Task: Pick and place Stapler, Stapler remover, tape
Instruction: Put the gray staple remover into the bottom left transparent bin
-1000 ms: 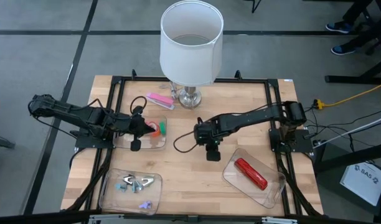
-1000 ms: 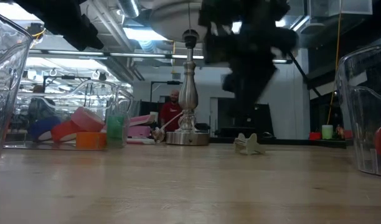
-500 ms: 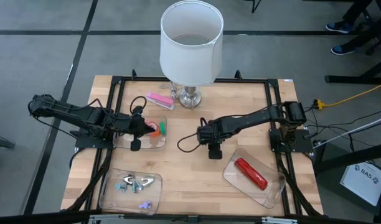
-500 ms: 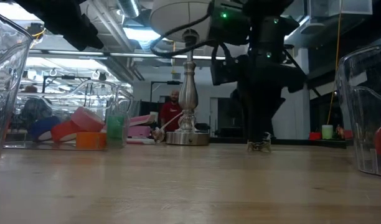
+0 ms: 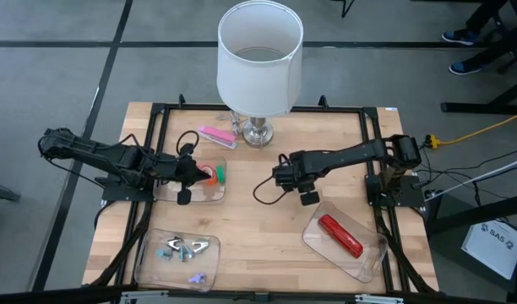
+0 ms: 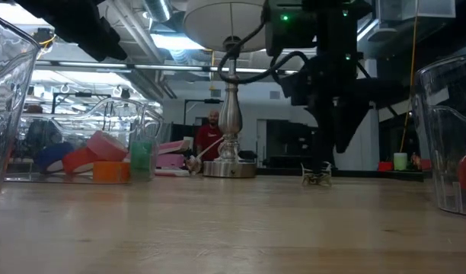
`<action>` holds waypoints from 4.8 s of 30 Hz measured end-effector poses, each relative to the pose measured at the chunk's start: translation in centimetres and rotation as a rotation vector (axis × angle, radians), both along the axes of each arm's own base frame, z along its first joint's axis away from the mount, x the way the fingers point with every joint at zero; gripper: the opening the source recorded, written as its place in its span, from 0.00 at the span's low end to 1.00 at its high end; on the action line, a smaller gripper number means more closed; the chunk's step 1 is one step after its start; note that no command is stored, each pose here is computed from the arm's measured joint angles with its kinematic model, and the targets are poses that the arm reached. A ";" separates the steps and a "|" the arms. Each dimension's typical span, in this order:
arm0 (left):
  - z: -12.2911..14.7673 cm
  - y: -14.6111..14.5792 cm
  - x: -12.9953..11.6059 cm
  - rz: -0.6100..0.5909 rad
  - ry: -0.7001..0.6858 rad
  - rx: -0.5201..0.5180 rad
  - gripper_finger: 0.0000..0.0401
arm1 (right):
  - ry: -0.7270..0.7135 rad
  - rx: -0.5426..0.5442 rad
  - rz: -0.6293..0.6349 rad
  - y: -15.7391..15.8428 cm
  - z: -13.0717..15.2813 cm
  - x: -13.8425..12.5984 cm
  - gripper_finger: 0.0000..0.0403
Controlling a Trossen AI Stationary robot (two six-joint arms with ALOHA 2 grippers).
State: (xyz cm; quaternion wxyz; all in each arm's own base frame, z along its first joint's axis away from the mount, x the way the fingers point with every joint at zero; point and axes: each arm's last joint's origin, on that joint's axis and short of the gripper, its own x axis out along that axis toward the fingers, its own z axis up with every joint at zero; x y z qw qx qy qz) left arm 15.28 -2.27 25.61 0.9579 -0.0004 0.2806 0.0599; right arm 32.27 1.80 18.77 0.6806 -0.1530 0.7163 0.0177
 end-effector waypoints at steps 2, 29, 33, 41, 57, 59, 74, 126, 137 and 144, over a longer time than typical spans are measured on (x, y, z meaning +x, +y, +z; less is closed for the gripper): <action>0.0 0.0 0.0 0.011 -0.001 0.010 0.02 | 0.005 -0.003 0.062 -0.2 0.0 0.1 0.33; 0.1 0.3 0.0 0.093 -0.015 0.029 0.00 | 0.206 0.040 0.733 -2.1 -2.3 0.8 0.33; 0.0 0.3 0.0 0.093 -0.015 0.030 0.01 | 0.218 0.046 0.724 -2.4 -2.8 1.0 0.33; 0.1 0.3 0.0 0.113 -0.018 0.043 0.01 | 0.203 0.043 0.692 -3.5 -3.6 1.4 0.32; 0.1 0.3 0.0 0.113 -0.017 0.043 0.02 | 0.066 0.001 0.552 -3.5 -3.6 2.6 0.05; 0.1 0.3 0.0 0.112 -0.018 0.043 0.01 | 0.025 0.030 0.473 -3.5 -3.6 2.7 0.04; 0.1 0.3 0.0 0.110 -0.017 0.045 0.03 | -0.419 0.296 0.006 -2.8 -0.3 6.8 0.00; 1.2 0.6 0.4 0.194 -0.149 0.101 0.38 | -1.202 0.327 0.028 0.9 9.7 12.9 0.00; 1.4 0.4 0.5 0.192 -0.194 -0.032 0.31 | -1.187 0.225 0.125 1.4 9.7 12.8 0.00; 1.4 0.3 0.5 0.181 -0.186 -0.079 0.28 | -1.143 0.197 0.131 1.3 9.3 12.7 0.00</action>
